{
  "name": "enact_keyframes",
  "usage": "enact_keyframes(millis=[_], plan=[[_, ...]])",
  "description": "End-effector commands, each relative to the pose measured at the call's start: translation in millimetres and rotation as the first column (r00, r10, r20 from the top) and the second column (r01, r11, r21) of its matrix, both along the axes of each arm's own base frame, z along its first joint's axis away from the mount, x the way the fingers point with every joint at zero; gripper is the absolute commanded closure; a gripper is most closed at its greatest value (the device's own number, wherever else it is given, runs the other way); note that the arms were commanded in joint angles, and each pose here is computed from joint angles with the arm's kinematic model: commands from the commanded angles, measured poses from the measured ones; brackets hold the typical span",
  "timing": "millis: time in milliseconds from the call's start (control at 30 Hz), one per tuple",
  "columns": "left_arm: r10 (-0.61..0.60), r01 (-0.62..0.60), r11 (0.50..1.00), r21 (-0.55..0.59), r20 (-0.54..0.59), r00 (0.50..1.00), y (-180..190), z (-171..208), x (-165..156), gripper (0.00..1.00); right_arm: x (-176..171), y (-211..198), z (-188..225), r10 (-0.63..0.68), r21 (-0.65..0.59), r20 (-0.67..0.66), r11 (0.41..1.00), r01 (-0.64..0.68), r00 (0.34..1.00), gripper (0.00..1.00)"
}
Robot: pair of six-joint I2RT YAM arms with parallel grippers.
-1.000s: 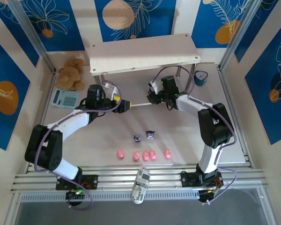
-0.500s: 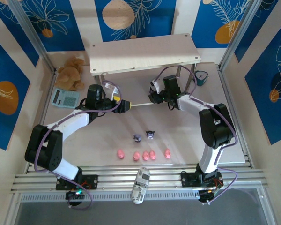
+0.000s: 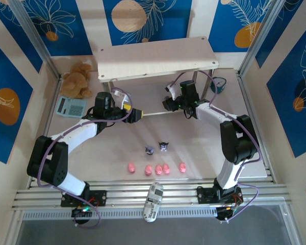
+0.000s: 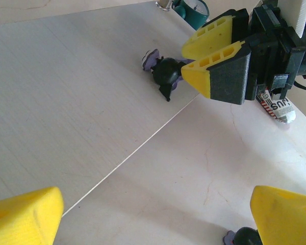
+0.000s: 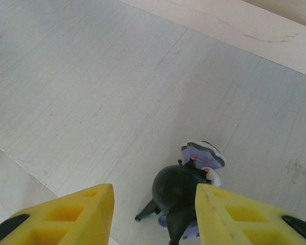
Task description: Place and organize the plastic toys onto the shelf
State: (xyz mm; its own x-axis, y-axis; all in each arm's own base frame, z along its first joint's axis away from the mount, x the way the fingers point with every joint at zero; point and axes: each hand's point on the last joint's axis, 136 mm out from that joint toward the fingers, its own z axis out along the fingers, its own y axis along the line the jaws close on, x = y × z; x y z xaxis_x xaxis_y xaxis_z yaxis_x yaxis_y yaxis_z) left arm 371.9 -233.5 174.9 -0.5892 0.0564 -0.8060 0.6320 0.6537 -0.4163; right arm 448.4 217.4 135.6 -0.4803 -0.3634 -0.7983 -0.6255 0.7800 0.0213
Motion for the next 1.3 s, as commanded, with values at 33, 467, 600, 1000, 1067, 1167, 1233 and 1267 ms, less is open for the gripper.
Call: enact_keyframes(millis=[33, 467, 600, 1000, 1067, 1167, 1233, 1267], plan=[[-0.019, 0.019, 1.000, -0.023, 0.028, 0.999, -0.4, 9.1, 1.9, 0.06, -7.6, 3.9, 9.2, 0.017, 0.021, 0.000, 1.000, -0.017, 1.000, 0.54], [-0.019, 0.020, 1.000, -0.022, 0.024, 1.000, -0.3, 7.7, 1.2, 0.06, 16.1, -3.4, -5.8, -0.137, -0.079, 0.003, 0.987, 0.137, 0.991, 0.53], [-0.018, 0.019, 1.000, -0.014, 0.021, 1.000, 0.5, 5.1, 0.8, 0.06, 21.0, -5.8, -10.1, -0.189, -0.079, -0.005, 0.979, 0.188, 0.982, 0.53], [-0.011, 0.011, 1.000, 0.004, 0.022, 1.000, 3.8, 2.6, -1.3, 0.06, 21.3, 2.2, -31.6, -0.205, -0.115, -0.123, 0.975, 0.192, 0.971, 0.57], [-0.013, 0.013, 1.000, 0.008, 0.019, 1.000, 3.6, 1.4, -1.8, 0.06, 17.4, 2.9, -36.3, -0.200, -0.117, -0.154, 0.976, 0.183, 0.968, 0.60], [-0.013, 0.013, 1.000, 0.013, 0.017, 1.000, 4.0, 0.2, -2.7, 0.06, 6.8, 7.0, -40.7, -0.173, -0.108, -0.207, 0.982, 0.153, 0.963, 0.72], [-0.007, 0.007, 1.000, 0.020, 0.014, 1.000, 5.5, -1.9, -2.9, 0.07, -1.5, 10.5, -42.8, -0.156, -0.098, -0.238, 0.986, 0.136, 0.959, 0.81], [-0.006, 0.006, 1.000, 0.020, 0.013, 1.000, 5.9, -2.5, -3.5, 0.08, -5.7, 12.0, -42.0, -0.145, -0.085, -0.256, 0.988, 0.128, 0.956, 0.85]])
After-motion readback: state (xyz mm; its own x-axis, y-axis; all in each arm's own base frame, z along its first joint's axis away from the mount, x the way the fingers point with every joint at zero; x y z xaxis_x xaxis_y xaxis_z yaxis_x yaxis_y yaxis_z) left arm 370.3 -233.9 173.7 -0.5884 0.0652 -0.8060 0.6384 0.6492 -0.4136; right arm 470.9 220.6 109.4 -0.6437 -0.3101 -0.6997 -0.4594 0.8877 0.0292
